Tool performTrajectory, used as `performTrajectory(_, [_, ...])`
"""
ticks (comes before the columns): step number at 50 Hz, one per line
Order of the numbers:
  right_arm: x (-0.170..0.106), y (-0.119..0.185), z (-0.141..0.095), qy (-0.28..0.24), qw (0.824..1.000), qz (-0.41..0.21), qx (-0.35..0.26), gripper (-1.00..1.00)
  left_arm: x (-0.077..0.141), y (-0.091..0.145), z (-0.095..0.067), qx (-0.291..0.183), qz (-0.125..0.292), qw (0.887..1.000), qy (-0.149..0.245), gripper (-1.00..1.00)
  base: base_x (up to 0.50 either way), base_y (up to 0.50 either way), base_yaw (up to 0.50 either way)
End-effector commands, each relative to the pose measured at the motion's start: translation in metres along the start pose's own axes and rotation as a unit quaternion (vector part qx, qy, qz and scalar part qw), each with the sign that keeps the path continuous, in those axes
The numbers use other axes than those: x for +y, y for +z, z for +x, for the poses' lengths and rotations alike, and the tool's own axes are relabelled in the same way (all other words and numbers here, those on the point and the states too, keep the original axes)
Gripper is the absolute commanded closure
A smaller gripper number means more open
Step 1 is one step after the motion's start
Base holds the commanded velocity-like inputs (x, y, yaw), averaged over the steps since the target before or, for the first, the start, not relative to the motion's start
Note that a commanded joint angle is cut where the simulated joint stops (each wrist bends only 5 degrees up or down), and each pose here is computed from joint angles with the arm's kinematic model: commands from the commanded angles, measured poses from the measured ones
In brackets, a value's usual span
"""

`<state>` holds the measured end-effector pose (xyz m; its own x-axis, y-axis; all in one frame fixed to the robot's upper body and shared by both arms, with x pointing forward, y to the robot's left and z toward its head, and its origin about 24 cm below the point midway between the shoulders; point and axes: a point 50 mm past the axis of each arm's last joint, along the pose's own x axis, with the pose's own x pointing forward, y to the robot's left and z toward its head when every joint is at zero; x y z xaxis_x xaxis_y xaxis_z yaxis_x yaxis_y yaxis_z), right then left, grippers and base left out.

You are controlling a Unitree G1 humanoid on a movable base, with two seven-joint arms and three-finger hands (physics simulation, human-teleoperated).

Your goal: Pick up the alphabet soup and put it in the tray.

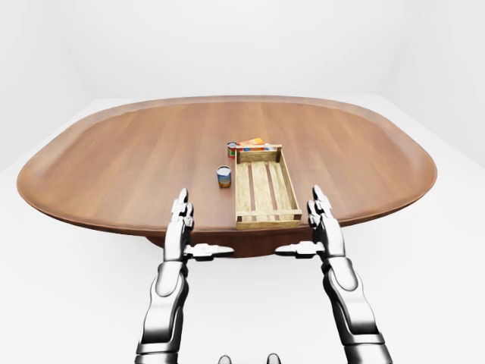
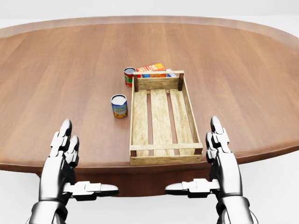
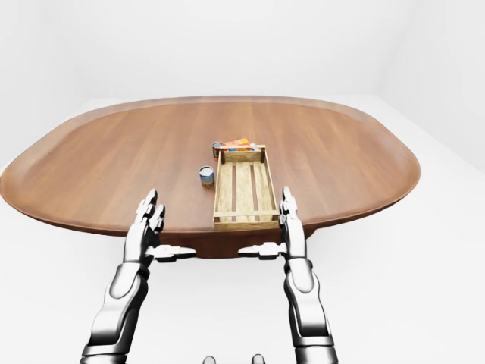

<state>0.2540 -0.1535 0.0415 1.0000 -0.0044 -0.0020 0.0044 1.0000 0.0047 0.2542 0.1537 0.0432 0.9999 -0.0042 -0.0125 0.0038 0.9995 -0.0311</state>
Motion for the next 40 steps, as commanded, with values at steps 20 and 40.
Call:
performTrajectory(20, [-0.009,0.000,-0.001,-0.027,0.999,0.007,0.022,-1.00,0.017,0.018,0.010,-0.021,-0.013,0.998,0.060,-1.00,0.00,0.00,0.00])
performTrajectory(40, [-0.029,0.064,-0.032,-0.062,0.991,-0.001,-0.115,-1.00,0.029,0.037,0.004,-0.061,-0.022,0.996,0.063,-1.00,0.00,0.00,0.00])
